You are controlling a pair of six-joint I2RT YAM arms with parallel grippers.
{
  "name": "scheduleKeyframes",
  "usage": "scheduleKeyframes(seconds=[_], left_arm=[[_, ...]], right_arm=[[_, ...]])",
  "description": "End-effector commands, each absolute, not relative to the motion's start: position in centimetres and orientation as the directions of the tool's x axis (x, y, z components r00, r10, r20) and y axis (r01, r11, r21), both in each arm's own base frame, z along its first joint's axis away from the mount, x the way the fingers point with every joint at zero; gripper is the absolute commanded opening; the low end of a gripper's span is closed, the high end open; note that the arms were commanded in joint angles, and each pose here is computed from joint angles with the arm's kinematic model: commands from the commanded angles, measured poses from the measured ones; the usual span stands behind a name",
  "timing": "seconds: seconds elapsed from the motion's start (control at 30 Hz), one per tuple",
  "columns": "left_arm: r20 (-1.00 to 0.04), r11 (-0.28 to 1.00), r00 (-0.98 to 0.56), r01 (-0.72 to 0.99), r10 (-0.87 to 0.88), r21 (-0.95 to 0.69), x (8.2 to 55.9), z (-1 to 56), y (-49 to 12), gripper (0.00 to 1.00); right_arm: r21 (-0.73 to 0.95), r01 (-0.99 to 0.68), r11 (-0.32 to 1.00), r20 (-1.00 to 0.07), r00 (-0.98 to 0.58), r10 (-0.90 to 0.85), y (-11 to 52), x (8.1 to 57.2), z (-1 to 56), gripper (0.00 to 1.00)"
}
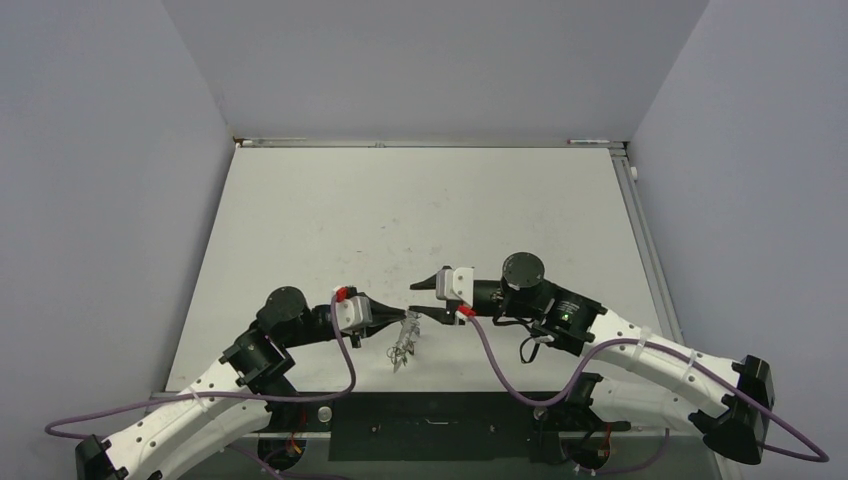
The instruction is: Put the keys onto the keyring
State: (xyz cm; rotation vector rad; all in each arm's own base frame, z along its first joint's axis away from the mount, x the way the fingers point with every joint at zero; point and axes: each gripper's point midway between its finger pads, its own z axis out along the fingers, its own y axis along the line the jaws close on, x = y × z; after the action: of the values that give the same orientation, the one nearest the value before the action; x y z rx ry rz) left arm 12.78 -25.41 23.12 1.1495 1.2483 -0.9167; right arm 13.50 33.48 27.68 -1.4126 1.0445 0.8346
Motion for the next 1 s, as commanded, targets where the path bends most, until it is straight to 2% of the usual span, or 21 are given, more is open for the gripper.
scheduleKeyframes(seconds=[0.0,0.2,0.57,0.97], left_arm=[[-0.978,0.263,0.21,0.942,0.02,0.208,13.6,26.8,-25.2,0.0],[-0.978,0.28,0.206,0.937,0.041,0.209,14.0,26.6,-25.1,0.0],[-0.978,0.286,0.205,0.935,0.047,0.21,14.2,26.5,-25.1,0.0],[-0.978,0.277,0.2,0.938,0.055,0.207,14.1,26.2,-25.3,0.0]], right_arm=[[-0.379,-0.925,0.043,-0.914,0.366,-0.176,34.0,14.0,28.4,0.36],[-0.352,-0.936,0.018,-0.904,0.335,-0.266,34.3,13.6,26.9,0.36],[-0.344,-0.939,0.021,-0.89,0.319,-0.326,34.8,14.1,25.2,0.34],[-0.357,-0.933,0.038,-0.883,0.324,-0.34,35.1,14.8,24.8,0.24]])
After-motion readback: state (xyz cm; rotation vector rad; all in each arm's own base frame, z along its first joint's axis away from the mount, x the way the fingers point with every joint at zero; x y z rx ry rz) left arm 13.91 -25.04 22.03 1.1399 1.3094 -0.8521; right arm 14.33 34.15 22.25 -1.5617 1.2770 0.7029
